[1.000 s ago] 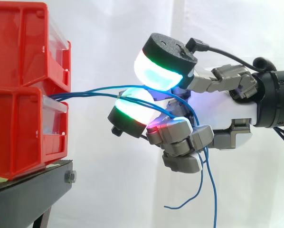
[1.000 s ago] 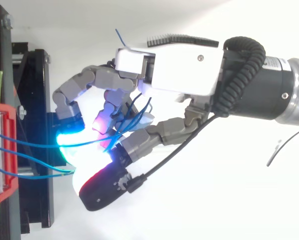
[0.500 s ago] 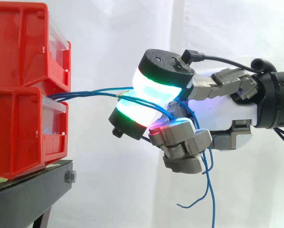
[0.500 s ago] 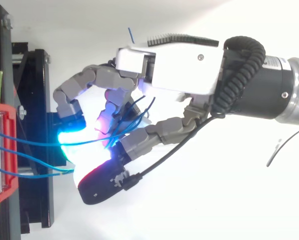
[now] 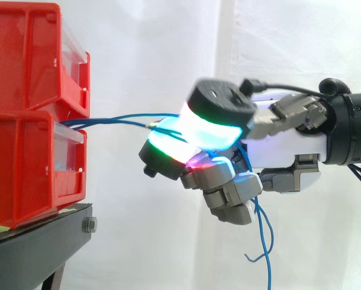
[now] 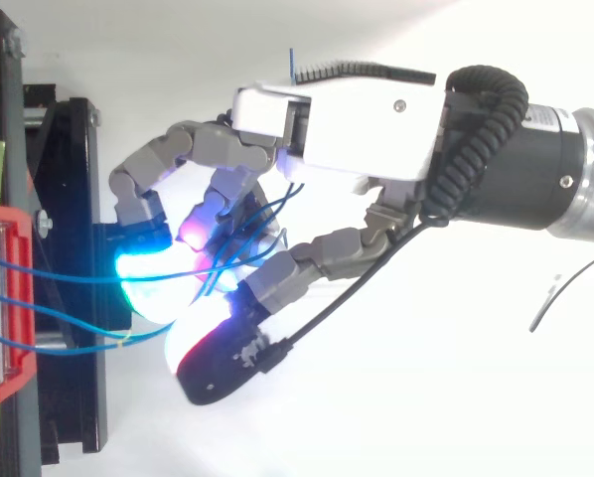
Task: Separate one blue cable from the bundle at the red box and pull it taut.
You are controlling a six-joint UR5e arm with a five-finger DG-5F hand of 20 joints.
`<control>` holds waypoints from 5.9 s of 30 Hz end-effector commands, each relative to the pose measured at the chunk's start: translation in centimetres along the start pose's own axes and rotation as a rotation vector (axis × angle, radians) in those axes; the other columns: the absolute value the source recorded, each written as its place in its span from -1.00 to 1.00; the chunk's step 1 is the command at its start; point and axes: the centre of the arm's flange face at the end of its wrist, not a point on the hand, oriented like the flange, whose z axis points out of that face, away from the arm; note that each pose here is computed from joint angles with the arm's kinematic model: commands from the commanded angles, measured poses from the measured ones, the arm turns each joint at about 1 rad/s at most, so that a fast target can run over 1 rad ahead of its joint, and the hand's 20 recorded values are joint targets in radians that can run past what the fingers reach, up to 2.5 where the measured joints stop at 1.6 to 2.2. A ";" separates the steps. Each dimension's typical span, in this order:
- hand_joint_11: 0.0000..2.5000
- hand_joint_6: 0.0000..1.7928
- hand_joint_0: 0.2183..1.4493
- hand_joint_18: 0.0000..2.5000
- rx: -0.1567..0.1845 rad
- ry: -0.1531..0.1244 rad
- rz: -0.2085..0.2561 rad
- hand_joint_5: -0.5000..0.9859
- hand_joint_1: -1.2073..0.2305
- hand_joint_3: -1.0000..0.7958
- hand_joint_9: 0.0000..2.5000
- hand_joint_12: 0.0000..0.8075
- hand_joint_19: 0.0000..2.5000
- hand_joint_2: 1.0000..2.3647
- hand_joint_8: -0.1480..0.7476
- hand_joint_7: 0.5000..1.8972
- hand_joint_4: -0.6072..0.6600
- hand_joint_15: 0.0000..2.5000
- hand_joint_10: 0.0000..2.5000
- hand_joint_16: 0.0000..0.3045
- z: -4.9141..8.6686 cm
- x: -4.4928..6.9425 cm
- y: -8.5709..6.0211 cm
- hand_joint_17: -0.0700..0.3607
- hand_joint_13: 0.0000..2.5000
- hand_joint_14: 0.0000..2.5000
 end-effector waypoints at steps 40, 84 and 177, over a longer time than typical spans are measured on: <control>0.37 -0.07 -0.35 -0.30 -0.002 -0.003 0.001 -0.56 -0.42 -0.08 -0.01 -0.06 0.07 -0.97 -0.06 -0.01 0.04 0.22 -0.99 -0.70 0.0 -0.2 -0.1 -0.19 -0.25 -0.99; 0.29 -0.05 -0.39 -0.36 -0.003 -0.002 -0.001 -0.53 -0.27 -0.05 0.00 0.07 -0.09 -0.98 0.02 -0.03 0.06 -0.31 -0.99 -0.64 0.0 0.0 0.0 -0.11 -0.43 -0.98; 0.18 -0.12 -0.62 -0.36 0.002 -0.005 0.005 -0.51 -0.06 -0.44 -0.04 0.09 -0.19 -1.00 0.07 -0.19 0.10 -0.39 -0.99 -0.61 0.0 -0.2 -0.1 -0.05 -0.46 -0.98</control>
